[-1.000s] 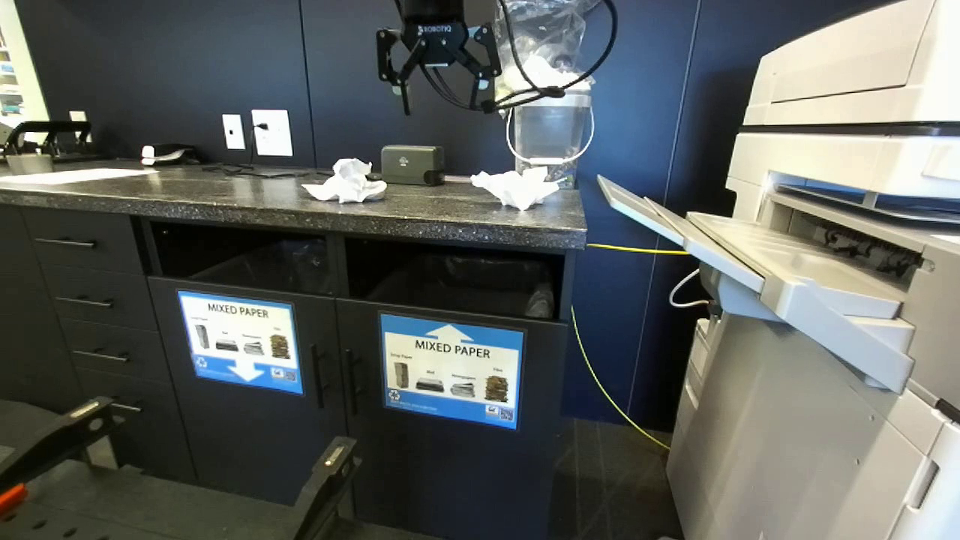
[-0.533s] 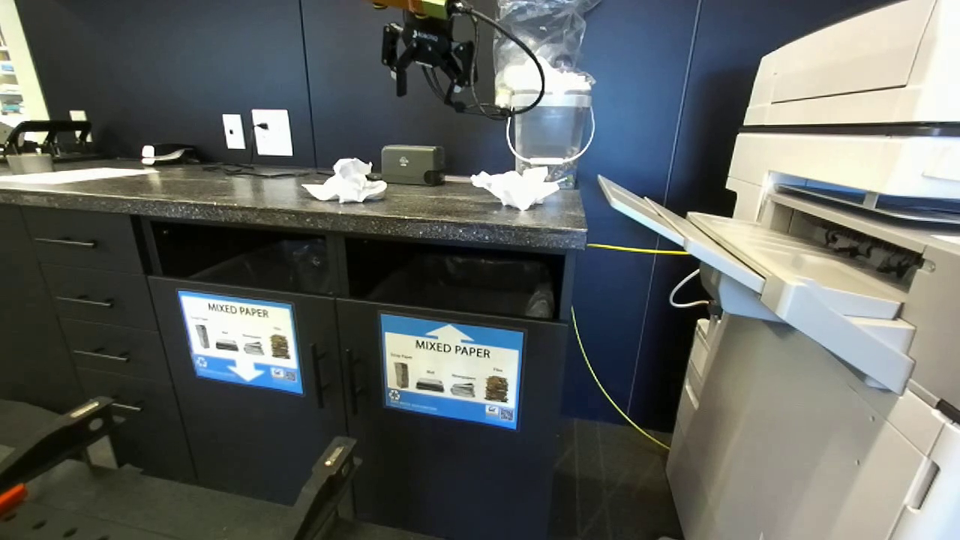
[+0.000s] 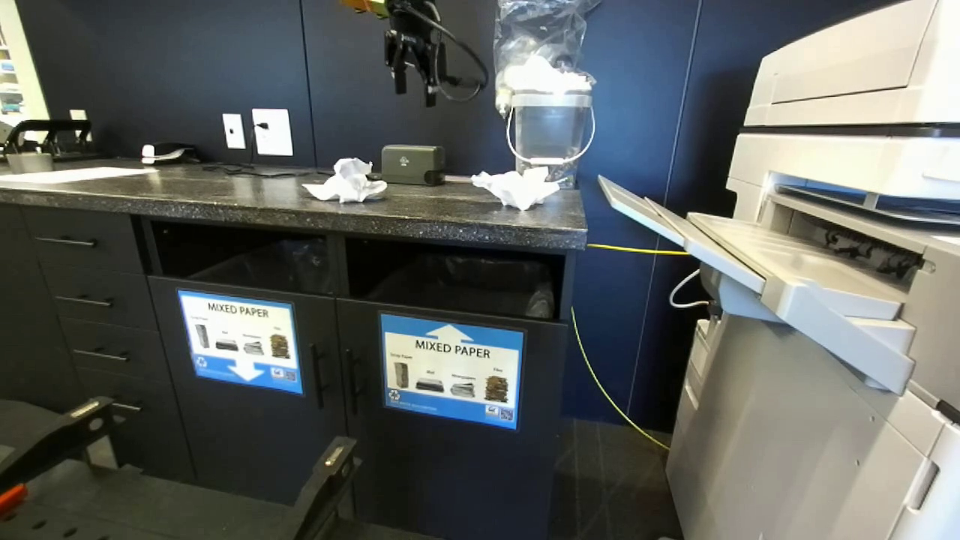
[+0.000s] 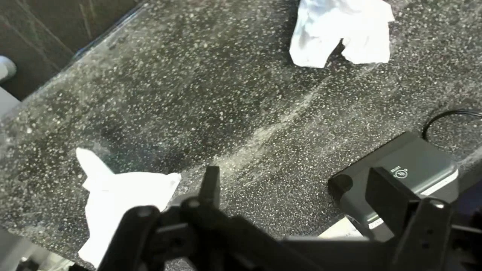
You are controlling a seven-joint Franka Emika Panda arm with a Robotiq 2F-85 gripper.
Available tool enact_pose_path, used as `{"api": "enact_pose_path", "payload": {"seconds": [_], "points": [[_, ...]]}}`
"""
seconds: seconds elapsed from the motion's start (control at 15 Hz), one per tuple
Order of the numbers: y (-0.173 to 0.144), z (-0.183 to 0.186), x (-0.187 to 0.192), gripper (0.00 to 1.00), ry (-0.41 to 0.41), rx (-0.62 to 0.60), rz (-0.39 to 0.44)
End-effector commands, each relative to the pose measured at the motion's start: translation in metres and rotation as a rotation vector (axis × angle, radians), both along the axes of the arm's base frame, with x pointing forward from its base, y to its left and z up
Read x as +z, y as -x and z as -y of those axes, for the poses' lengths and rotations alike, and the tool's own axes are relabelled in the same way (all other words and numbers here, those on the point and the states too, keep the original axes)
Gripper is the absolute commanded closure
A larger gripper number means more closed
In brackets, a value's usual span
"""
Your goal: Put the right and left pieces of white paper in the right bin respectively
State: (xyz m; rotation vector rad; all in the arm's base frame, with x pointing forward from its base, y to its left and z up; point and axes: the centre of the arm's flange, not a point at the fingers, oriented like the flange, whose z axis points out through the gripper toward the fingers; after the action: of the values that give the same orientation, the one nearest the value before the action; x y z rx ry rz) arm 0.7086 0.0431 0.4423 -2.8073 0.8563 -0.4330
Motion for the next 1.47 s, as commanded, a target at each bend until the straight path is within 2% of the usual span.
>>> {"api": "enact_pose_path", "payload": {"seconds": [0.0,0.33,0.47,0.67,0.73,0.87,1.07,1.2,1.4], "points": [[-0.054,-0.059,0.035,0.0,0.014,-0.191,-0.049],[-0.062,-0.093,0.041,0.0,0.025,-0.437,-0.147],[-0.066,-0.088,0.037,0.0,0.043,-0.543,-0.187],[-0.068,-0.059,0.029,0.0,0.063,-0.713,-0.247],[-0.042,0.01,-0.008,0.0,0.065,-0.754,-0.257],[-0.044,0.053,-0.024,0.0,0.066,-0.783,-0.26],[-0.049,0.146,-0.069,0.0,0.094,-0.809,-0.255],[-0.05,0.206,-0.093,0.0,0.101,-0.753,-0.24],[-0.058,0.254,-0.114,0.0,0.106,-0.614,-0.173]]}}
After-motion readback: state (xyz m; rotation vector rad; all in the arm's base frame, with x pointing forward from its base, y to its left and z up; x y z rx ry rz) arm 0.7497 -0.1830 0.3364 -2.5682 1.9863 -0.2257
